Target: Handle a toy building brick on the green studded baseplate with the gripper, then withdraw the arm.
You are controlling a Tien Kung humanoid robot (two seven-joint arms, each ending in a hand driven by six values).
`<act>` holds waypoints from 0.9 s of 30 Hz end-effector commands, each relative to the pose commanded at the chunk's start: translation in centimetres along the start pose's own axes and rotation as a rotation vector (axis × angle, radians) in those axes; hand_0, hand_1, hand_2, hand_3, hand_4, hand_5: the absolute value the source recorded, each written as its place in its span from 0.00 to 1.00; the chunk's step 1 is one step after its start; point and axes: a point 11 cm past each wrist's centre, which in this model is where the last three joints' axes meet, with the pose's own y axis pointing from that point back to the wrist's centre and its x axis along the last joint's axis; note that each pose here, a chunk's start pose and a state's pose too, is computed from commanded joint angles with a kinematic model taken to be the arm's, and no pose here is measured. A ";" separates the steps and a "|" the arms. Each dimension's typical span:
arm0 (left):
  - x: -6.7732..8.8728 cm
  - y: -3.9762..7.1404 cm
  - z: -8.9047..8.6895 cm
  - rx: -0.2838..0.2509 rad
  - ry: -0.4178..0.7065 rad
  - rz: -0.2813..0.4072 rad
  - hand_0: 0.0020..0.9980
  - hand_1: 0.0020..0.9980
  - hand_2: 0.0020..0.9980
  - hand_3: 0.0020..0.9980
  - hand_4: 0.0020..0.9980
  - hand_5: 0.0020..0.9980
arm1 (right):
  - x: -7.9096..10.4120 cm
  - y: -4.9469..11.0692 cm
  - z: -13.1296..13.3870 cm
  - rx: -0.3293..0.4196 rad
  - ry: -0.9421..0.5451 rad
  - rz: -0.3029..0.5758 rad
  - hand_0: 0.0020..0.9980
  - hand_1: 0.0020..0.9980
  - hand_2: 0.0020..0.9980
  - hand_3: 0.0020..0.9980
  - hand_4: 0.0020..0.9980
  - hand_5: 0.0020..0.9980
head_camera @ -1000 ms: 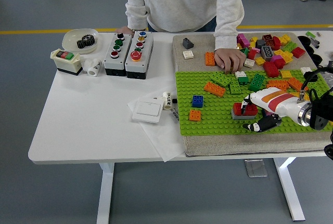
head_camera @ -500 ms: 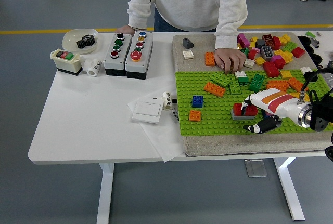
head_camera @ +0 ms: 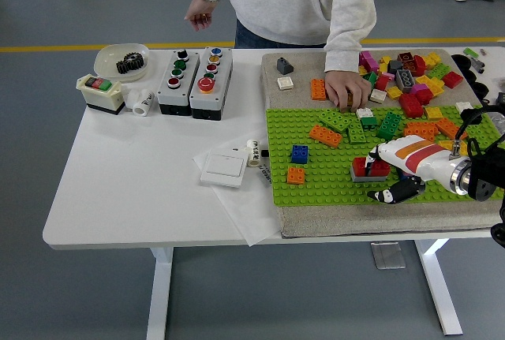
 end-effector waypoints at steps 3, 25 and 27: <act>0.0 0.0 0.0 0.000 0.000 0.000 0.80 0.85 0.83 0.71 0.78 0.64 | -0.1 0.0 0.0 -0.001 0.002 -0.003 0.69 0.69 0.72 0.58 0.79 0.43; -0.1 0.0 0.2 -0.003 0.004 -0.004 0.80 0.85 0.83 0.71 0.78 0.64 | -0.5 0.1 -0.3 0.000 -0.001 -0.018 0.68 0.69 0.72 0.58 0.79 0.44; -0.1 0.0 0.2 -0.003 0.003 -0.004 0.80 0.85 0.83 0.71 0.78 0.64 | -0.7 0.0 -0.3 -0.001 -0.002 -0.022 0.68 0.69 0.72 0.57 0.79 0.44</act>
